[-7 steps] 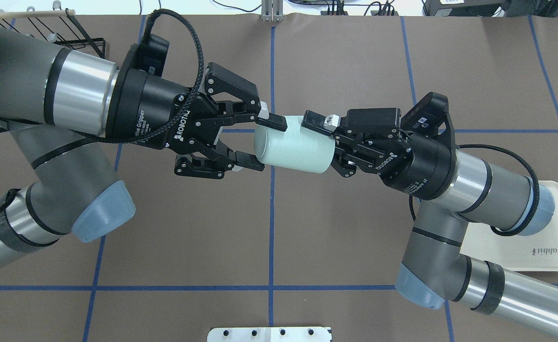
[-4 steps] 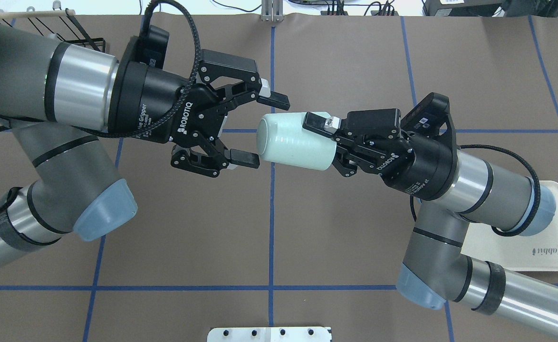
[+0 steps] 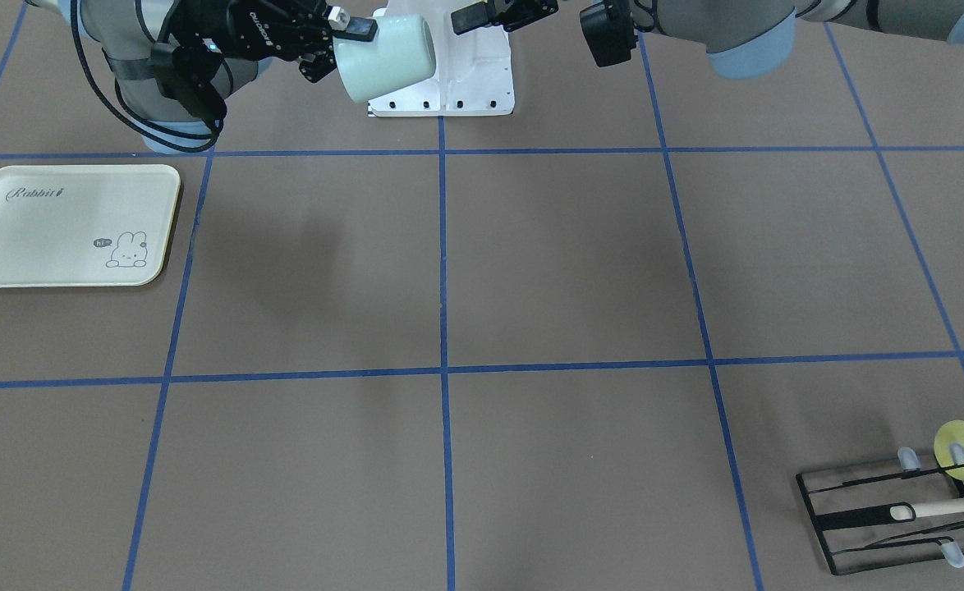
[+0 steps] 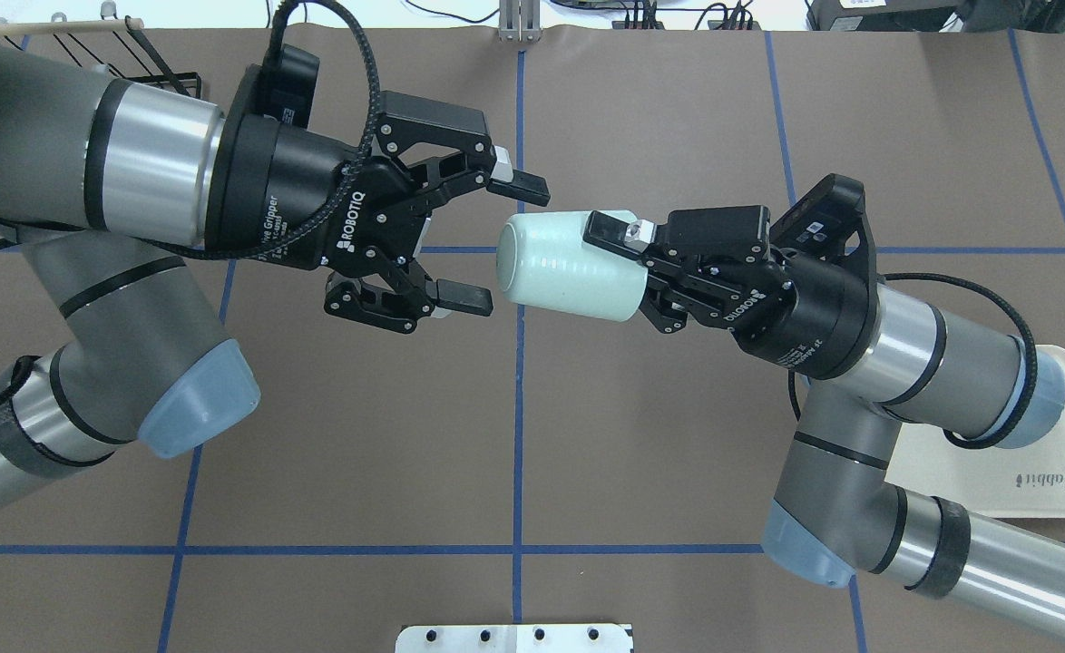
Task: Left arm grabs green cup and hands to right arm on tray
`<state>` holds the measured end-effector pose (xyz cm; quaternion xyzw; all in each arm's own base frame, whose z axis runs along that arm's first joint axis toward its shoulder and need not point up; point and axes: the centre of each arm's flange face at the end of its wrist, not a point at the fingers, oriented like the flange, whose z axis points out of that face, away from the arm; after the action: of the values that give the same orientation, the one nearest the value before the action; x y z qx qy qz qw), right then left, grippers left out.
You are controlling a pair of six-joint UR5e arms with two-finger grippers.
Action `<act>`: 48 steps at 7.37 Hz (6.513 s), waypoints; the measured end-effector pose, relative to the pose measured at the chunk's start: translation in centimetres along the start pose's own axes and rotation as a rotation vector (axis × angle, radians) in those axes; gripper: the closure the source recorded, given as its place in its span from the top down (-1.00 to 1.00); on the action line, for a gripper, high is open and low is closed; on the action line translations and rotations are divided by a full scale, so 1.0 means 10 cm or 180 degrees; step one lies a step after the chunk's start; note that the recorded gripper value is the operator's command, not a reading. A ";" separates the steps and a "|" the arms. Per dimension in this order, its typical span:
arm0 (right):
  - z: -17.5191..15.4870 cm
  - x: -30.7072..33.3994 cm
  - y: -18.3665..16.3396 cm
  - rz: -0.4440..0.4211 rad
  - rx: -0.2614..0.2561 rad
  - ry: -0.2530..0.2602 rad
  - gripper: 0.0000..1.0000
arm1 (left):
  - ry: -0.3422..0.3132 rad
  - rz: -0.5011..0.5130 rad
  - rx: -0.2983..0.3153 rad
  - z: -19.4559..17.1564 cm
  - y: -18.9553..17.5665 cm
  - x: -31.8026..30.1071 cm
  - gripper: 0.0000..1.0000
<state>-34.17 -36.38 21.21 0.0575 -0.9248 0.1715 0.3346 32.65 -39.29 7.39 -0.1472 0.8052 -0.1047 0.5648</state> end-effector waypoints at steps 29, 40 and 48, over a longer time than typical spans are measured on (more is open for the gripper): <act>-3.33 0.93 -0.74 -0.2399 -0.0737 0.5133 -1.00 | -0.3590 0.1480 0.0480 -5.54 -1.48 -3.79 1.00; -3.01 1.06 -0.83 -0.2355 -0.0736 0.4951 0.98 | -0.3572 0.1217 0.0522 -5.56 -1.28 -3.57 1.00; -3.72 -0.32 -2.22 -0.1987 -0.1256 0.5320 0.98 | -0.3563 0.1224 0.0535 -5.55 -1.29 -3.55 1.00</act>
<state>-4.56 -43.92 52.02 0.1039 -0.3364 -0.1023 0.9304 -6.70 -38.61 61.75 0.0137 0.3864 0.0296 0.9218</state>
